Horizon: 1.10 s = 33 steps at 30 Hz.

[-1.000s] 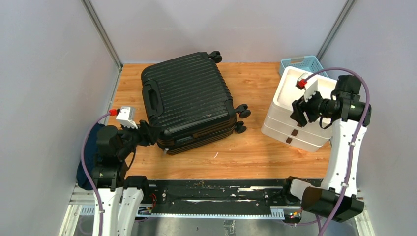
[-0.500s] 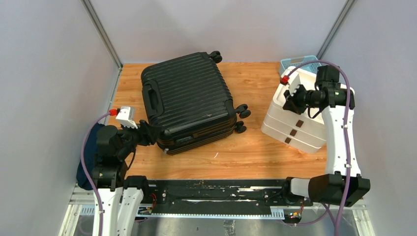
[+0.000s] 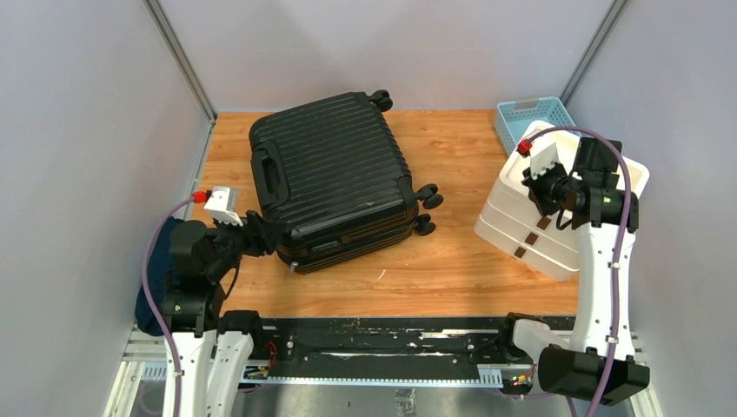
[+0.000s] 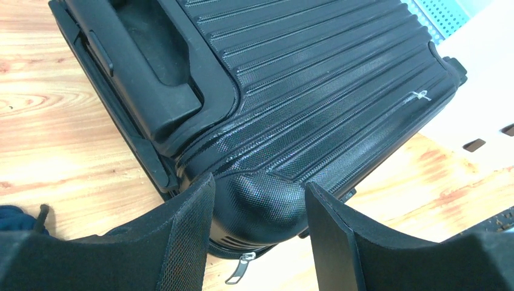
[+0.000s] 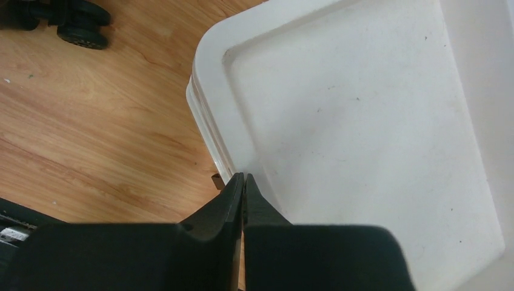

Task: Open, take out, and arrange the luggage
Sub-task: Adjust the luggage at the center of the board.

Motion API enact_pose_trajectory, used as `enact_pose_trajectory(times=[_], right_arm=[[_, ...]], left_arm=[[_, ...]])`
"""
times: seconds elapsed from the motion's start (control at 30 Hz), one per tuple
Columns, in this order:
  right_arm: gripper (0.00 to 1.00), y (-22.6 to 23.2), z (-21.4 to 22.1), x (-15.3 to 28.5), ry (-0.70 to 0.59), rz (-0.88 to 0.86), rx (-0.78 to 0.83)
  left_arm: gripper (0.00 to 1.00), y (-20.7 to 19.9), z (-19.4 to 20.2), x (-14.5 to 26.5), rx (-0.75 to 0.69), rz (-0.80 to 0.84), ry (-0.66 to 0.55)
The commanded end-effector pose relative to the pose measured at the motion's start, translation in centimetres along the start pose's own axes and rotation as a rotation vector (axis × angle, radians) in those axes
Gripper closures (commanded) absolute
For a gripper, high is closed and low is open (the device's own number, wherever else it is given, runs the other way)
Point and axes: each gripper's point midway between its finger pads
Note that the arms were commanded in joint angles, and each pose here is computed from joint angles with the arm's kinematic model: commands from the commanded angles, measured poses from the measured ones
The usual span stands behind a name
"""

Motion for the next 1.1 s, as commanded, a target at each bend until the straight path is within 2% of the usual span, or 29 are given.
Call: enact_pose_trajectory(times=[0.0, 0.13, 0.33, 0.4, 0.63, 0.77, 0.87, 1.0, 1.07], right_arm=[[0.97, -1.5, 2.6, -0.9, 0.116, 0.025, -0.056], [0.89, -1.6, 0.1, -1.0, 0.012, -0.021, -0.049], [0.57, 1.1, -7.6, 1.4, -0.318, -0.201, 0.036], [0.52, 3.1, -10.1, 1.7, -0.409, -0.294, 0.081], [0.52, 12.3, -16.8, -1.0, -0.608, -0.651, 0.262], [0.54, 17.2, -18.1, -3.7, -0.624, -0.771, 0.387], [0.6, 20.6, -18.5, -4.9, -0.609, -0.874, 0.414], [0.73, 23.6, -18.9, -6.7, -0.587, -0.947, 0.359], [0.75, 24.0, -18.6, -7.8, -0.56, -0.918, 0.361]], left_arm=[[0.4, -1.4, -1.2, 0.3, -0.018, 0.043, -0.021], [0.4, -1.6, -1.7, 0.3, -0.02, 0.044, -0.027], [0.4, -2.5, -3.1, -0.2, -0.009, 0.069, -0.049], [0.4, -2.6, -3.8, -0.5, 0.011, 0.064, -0.06], [0.4, 0.2, -6.4, -1.7, 0.087, -0.102, -0.164], [0.4, 2.8, -7.1, -2.1, 0.114, -0.227, -0.212], [0.46, 4.2, -7.2, -2.5, 0.156, -0.288, -0.238], [0.54, 5.6, -7.5, -2.5, 0.179, -0.357, -0.27], [0.64, 6.6, -7.5, -2.4, 0.176, -0.408, -0.275]])
Point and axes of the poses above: each gripper's point midway between its finger pads, its own x axis back along the fingers, its own y axis along the line the jaws close on, z = x × y, and after that the axes turned 15 degrees about x, right-handed
